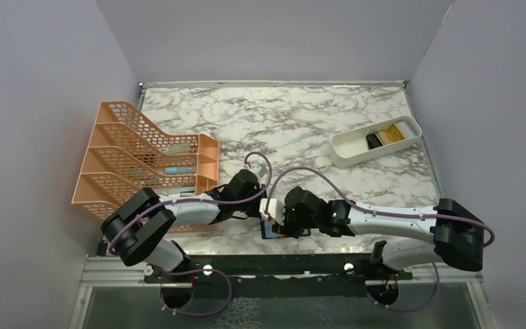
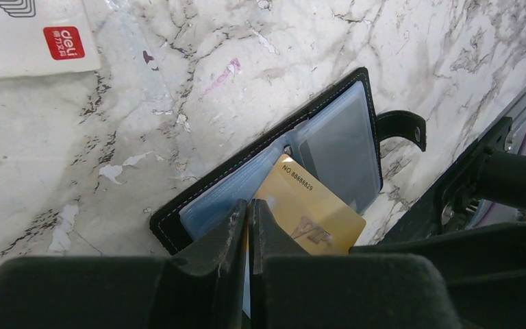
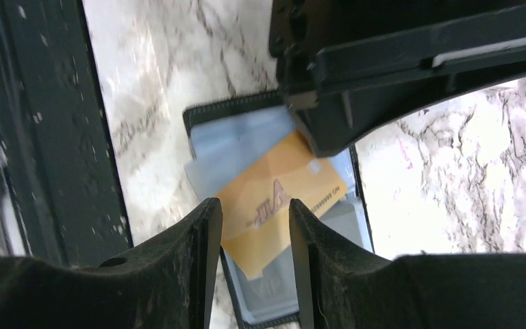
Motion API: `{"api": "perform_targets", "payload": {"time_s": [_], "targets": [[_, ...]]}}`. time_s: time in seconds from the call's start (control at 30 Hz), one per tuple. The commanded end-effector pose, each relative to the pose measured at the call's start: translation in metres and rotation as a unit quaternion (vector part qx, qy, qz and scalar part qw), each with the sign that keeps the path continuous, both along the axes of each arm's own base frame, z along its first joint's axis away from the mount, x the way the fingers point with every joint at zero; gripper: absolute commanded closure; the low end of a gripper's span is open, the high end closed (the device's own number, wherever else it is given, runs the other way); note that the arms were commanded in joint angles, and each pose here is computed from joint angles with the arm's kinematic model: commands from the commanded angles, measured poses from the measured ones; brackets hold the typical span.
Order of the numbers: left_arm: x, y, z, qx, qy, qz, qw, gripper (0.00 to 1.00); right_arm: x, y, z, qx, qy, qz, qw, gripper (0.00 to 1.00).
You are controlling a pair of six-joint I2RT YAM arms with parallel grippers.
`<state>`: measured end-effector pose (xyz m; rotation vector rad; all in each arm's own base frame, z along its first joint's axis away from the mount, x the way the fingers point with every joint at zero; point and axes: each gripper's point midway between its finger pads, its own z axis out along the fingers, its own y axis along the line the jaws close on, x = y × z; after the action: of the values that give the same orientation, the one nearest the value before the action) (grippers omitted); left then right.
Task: Put the credit cards into the card holder
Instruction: Adjust the credit card in the card holder.
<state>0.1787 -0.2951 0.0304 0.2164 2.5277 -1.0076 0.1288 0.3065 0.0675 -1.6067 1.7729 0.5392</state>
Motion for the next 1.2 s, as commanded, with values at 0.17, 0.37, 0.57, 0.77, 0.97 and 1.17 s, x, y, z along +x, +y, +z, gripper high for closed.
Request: {"api": "perform_targets", "payload": {"time_s": [0.17, 0.37, 0.57, 0.77, 0.97, 1.17], "targets": [[-0.007, 0.004, -0.003, -0.001, 0.009, -0.008, 1.0, 0.92, -0.023, -0.028, 0.016, -0.011, -0.098, 0.178, 0.979, 0.53], [-0.007, 0.002, -0.003, -0.005, 0.011, -0.009, 1.0, 0.92, -0.024, -0.03, 0.003, -0.029, -0.108, 0.206, 0.972, 0.53], [-0.007, 0.002, -0.002, -0.007, 0.011, -0.007, 1.0, 0.92, -0.019, -0.028, -0.015, -0.052, -0.108, 0.213, 0.97, 0.52], [-0.007, 0.003, -0.001, -0.007, 0.011, -0.006, 1.0, 0.92, -0.007, -0.022, -0.017, -0.037, -0.148, 0.197, 0.968, 0.52], [-0.007, 0.002, -0.001, -0.007, 0.011, -0.005, 1.0, 0.92, -0.005, -0.017, -0.018, -0.034, -0.15, 0.196, 0.969, 0.53], [-0.007, 0.002, -0.002, -0.008, 0.012, -0.005, 1.0, 0.92, -0.007, -0.007, -0.01, -0.008, -0.149, 0.199, 0.969, 0.53]]}}
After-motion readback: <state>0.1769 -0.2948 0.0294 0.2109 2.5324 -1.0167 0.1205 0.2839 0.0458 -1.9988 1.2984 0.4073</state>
